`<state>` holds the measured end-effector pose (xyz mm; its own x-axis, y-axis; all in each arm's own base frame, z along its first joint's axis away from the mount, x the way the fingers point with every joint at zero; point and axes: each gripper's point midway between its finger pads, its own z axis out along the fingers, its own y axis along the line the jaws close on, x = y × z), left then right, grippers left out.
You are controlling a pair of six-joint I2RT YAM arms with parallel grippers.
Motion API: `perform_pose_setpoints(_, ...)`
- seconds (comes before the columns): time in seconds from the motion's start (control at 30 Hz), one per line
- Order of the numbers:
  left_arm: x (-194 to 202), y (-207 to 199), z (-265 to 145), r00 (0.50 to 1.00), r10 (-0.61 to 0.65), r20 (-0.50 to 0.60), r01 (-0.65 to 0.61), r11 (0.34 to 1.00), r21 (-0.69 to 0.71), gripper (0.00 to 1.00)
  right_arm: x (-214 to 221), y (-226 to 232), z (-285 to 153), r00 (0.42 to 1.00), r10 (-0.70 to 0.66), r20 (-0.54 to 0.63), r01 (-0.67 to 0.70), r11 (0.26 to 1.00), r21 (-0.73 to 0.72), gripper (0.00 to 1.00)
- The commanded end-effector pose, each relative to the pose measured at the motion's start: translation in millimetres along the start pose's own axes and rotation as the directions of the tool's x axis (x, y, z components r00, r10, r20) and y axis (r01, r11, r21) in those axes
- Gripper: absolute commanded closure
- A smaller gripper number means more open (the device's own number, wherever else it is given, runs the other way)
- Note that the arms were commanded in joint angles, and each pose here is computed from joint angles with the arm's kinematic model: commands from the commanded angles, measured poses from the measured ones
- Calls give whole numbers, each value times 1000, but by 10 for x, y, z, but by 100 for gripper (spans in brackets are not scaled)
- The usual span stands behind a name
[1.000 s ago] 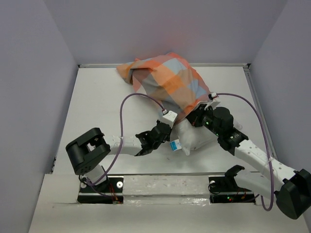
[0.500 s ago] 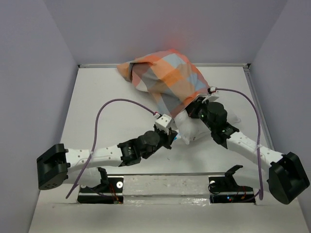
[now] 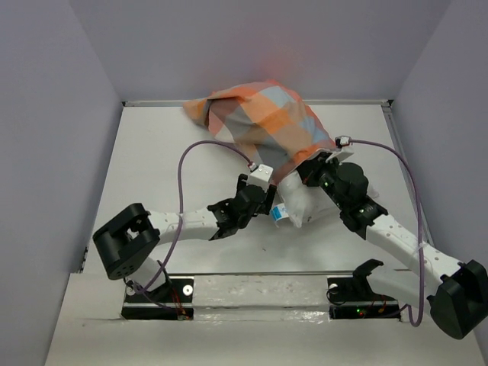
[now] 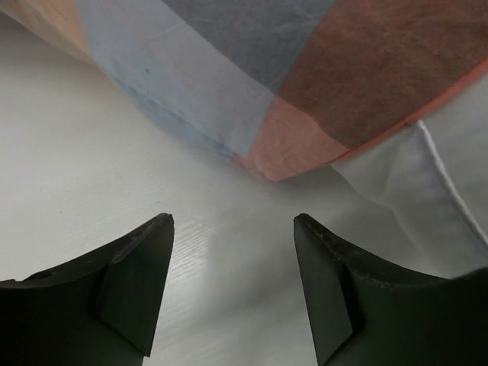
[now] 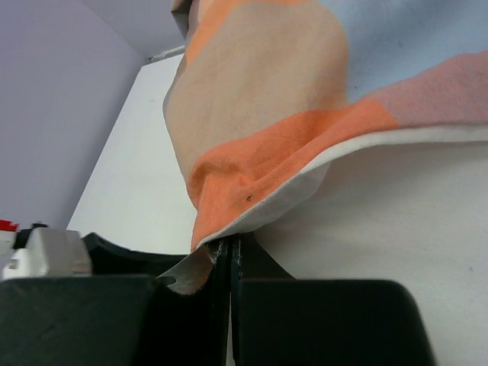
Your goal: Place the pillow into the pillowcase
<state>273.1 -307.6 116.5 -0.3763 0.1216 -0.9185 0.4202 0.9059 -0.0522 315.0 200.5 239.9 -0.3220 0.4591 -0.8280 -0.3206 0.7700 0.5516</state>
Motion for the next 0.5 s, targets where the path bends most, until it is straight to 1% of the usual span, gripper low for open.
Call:
perform_pose_setpoints(0.0,-259,-210,209,995,46,87,-49,998,41,25,-481,427,-41,994,17,104,-2,990,-139,100)
perform_pose_setpoints(0.1,-270,-354,311,993,47,108,-57,994,89,22,-481,450,-45,995,24,100,-9,989,-149,100)
perform_pose_setpoints(0.17,-295,-369,348,991,40,124,-50,995,83,21,-479,446,-54,995,22,99,-7,989,-148,100)
perform_pose_setpoints(0.23,-288,-246,394,990,50,132,-51,999,9,20,-491,453,-71,995,23,102,-7,989,-150,100)
perform_pose_setpoints(0.27,-300,-182,409,989,52,139,-49,998,-29,20,-478,503,-102,996,21,91,-4,984,-177,100)
perform_pose_setpoints(0.3,-339,-60,425,986,50,160,-35,995,-98,22,-469,513,-112,996,21,86,-5,983,-183,100)
perform_pose_setpoints(0.33,-335,5,433,985,55,161,-34,991,-131,24,-474,517,-116,996,25,87,-8,983,-184,100)
perform_pose_setpoints(0.4,-424,108,444,977,39,208,-2,984,-178,29,-467,558,-136,996,35,77,-19,979,-204,100)
perform_pose_setpoints(0.43,-508,131,440,968,19,249,26,984,-178,36,-440,570,-141,997,36,66,-21,977,-213,100)
perform_pose_setpoints(0.47,-546,142,422,963,21,268,29,983,-182,41,-429,573,-143,997,38,61,-24,976,-216,100)
